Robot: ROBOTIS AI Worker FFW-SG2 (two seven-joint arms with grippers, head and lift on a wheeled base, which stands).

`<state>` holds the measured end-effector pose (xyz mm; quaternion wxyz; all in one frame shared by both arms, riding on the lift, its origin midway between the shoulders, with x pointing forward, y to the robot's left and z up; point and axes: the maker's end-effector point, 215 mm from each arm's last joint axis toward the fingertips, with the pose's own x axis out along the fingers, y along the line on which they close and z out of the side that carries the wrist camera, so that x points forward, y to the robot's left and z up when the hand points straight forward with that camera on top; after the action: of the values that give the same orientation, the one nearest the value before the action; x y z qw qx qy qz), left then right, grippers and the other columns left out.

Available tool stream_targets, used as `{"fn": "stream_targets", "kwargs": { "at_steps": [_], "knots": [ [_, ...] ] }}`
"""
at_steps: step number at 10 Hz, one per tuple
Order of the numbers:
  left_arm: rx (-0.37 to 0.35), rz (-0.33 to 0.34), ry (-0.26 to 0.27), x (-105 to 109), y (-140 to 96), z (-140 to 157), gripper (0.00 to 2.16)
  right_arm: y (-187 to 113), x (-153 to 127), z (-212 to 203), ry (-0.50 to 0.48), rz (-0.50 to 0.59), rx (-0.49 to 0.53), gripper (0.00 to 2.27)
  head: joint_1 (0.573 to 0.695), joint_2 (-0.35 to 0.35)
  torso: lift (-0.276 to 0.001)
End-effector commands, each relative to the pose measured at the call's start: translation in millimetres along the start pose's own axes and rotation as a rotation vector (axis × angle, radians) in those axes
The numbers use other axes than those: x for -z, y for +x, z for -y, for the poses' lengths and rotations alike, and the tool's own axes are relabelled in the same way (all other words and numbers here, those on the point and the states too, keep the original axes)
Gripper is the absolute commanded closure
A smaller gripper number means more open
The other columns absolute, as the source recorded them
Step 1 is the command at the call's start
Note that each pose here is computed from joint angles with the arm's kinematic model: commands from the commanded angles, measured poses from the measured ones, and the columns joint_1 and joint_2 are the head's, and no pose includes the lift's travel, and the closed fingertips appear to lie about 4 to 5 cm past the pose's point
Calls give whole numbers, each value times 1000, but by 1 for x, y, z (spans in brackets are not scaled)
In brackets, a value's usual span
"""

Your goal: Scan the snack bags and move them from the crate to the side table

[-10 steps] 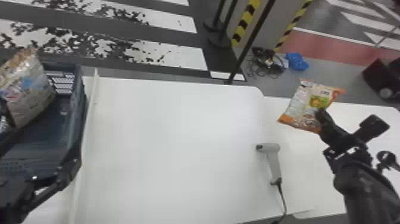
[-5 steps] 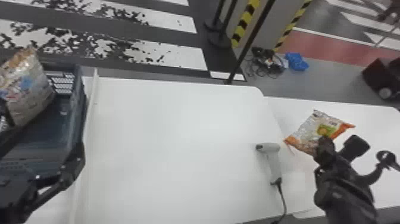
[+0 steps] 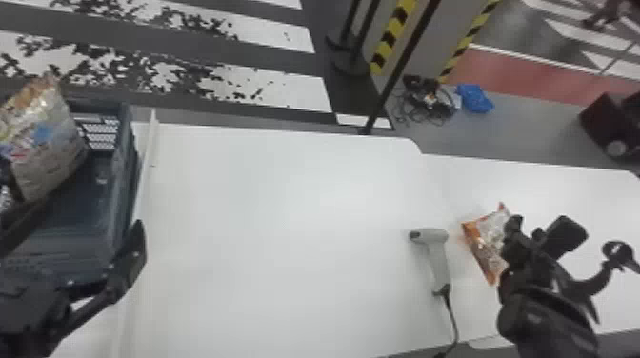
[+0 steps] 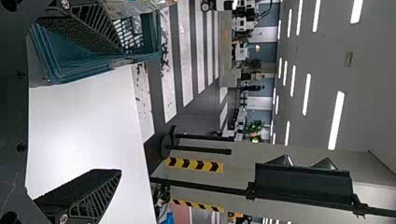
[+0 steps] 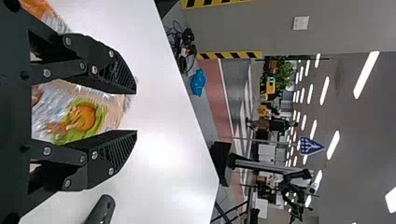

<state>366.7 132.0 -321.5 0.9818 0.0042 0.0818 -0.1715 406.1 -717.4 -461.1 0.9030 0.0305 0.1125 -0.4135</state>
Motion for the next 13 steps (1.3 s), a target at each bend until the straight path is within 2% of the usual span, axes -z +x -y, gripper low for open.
{"fn": "stream_targets", "kwargs": {
  "at_steps": [1, 3, 5, 6, 8, 9, 10, 12, 13],
  "knots": [
    [4, 3, 3, 0, 0, 2, 73, -14, -15, -5, 9, 43, -36, 49, 695, -350, -87],
    [9, 7, 5, -1, 4, 4, 73, -63, -45, -46, 29, 129, -179, 39, 695, -350, -87],
    [16, 13, 5, -3, 8, 6, 73, -109, -55, -99, 32, 150, -306, 39, 695, -350, -87],
    [15, 12, 5, -3, 9, 6, 73, -147, -58, -138, 17, 153, -406, 43, 695, -350, -87],
    [-1, 13, 0, -1, 11, 1, 73, -241, -53, -220, -26, 159, -598, 46, 695, -350, -87],
    [-8, 14, -5, 0, 12, 0, 73, -273, -45, -245, -20, 148, -655, 60, 695, -350, -87],
    [-21, 13, -10, 1, 12, -3, 73, -294, -36, -260, -28, 137, -691, 60, 695, -350, -87],
    [-88, -2, -16, 11, 14, -22, 73, -328, -16, -278, -12, 89, -748, 63, 695, -271, -87],
    [-122, 8, -24, 6, 15, -38, 73, -337, -15, -282, -4, 86, -763, 63, 695, -249, -87]
  ]
}}
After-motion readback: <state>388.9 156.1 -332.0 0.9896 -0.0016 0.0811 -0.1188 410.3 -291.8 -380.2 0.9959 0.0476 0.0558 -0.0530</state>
